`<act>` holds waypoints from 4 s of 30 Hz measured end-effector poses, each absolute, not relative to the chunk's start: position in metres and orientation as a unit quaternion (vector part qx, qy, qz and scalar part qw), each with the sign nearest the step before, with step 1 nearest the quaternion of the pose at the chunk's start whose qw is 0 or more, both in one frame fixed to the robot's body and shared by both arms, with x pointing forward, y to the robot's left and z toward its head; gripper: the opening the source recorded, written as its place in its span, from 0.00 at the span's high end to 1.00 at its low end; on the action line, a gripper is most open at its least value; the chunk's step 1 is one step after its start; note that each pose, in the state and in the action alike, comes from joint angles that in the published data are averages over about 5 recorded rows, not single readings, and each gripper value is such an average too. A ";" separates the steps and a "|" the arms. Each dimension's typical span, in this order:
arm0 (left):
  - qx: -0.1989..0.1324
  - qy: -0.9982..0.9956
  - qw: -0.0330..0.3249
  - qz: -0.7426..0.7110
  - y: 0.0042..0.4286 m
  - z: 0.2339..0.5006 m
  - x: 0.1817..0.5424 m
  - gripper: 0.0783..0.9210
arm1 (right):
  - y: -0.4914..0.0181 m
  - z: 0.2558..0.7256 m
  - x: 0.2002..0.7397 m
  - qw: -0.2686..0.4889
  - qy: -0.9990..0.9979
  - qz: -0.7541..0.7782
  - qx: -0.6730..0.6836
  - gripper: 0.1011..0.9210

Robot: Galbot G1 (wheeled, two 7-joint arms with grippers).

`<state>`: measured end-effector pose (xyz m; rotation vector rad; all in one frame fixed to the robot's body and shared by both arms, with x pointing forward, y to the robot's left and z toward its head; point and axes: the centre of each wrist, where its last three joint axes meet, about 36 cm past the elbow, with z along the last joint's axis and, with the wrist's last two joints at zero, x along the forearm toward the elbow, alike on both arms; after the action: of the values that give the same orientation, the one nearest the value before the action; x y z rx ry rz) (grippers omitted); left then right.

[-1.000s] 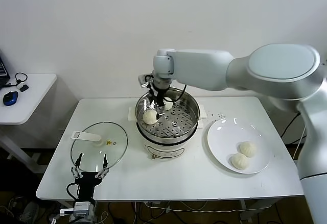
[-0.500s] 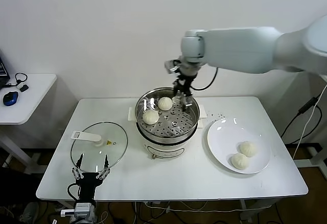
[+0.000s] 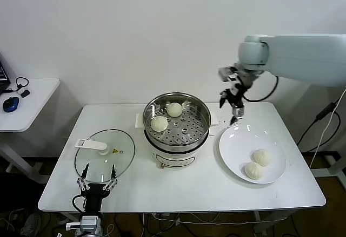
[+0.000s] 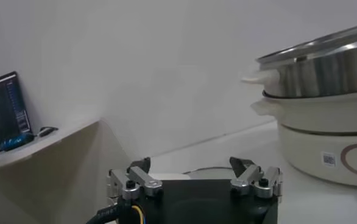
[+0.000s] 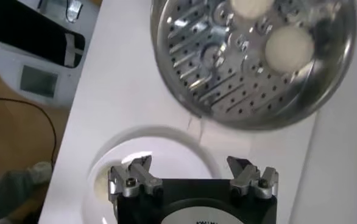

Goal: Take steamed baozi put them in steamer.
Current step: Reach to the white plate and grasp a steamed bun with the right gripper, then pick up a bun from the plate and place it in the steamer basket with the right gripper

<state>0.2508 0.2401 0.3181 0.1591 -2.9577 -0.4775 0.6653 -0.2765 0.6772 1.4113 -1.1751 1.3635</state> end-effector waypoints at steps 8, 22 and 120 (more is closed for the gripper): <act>0.056 -0.983 0.073 -0.162 0.242 0.316 0.250 0.12 | -0.319 0.640 0.646 0.435 -0.466 0.529 0.560 0.12; 0.057 -0.982 0.076 -0.166 0.242 0.311 0.248 0.12 | -0.370 0.576 0.612 0.465 -0.472 0.502 0.556 0.12; 0.057 -0.981 0.076 -0.167 0.240 0.307 0.251 0.12 | -0.352 0.533 0.613 0.445 -0.425 0.529 0.585 0.43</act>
<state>0.2510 0.2402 0.3069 0.1720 -2.9423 -0.5014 0.6130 -0.3516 0.5329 1.4488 -1.0529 1.3115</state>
